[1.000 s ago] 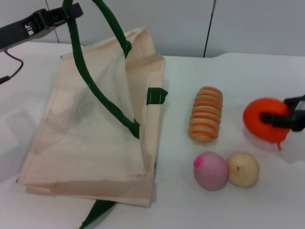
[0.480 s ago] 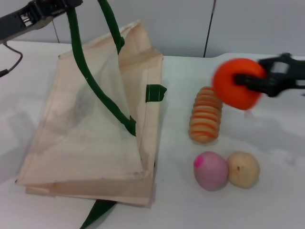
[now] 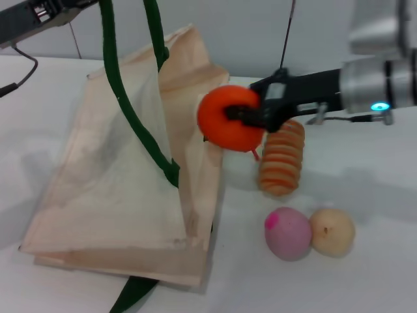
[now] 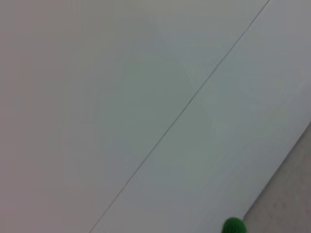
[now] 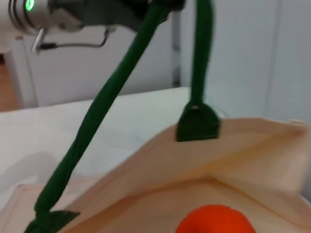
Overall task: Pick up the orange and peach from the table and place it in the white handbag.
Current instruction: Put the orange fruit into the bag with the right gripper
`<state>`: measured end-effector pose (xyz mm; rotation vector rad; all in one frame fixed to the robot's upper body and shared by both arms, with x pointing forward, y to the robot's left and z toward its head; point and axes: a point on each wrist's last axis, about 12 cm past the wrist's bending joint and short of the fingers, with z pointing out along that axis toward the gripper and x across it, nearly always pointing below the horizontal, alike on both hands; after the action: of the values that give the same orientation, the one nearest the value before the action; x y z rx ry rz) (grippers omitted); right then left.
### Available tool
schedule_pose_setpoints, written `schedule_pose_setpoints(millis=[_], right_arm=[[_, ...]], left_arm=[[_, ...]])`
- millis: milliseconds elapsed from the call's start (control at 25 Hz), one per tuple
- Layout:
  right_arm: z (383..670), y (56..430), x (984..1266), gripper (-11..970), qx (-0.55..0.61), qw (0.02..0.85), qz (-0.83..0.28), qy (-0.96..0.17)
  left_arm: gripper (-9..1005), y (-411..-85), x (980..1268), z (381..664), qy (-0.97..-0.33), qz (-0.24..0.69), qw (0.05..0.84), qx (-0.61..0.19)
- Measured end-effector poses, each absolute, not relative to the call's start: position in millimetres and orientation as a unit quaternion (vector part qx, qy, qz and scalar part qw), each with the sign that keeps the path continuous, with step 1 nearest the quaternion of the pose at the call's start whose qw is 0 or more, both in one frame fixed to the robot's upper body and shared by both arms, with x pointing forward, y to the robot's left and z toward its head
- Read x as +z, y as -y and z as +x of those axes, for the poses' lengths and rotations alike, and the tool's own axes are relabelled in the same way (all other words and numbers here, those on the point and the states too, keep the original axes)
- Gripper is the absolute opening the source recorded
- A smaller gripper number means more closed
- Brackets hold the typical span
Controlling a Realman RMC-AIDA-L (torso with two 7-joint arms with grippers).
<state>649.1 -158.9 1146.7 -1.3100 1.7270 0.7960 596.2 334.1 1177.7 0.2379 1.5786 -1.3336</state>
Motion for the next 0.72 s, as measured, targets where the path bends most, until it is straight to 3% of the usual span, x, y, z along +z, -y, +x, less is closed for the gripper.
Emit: schedule_pose_setpoints(millis=[320, 720], right_arm=[[648.7, 105.9, 1139.7, 206, 0.295, 0.374, -0.568, -0.671], [644.1, 59.3, 1151.9, 134, 0.291, 0.364, -0.618, -0.634]], left_arm=[[114, -330.9, 1183.7, 598.2, -0.642, 0.104, 0.510, -0.563], [113, -325.3, 1191.6, 603.6, -0.631, 0.113, 0.513, -0.570]])
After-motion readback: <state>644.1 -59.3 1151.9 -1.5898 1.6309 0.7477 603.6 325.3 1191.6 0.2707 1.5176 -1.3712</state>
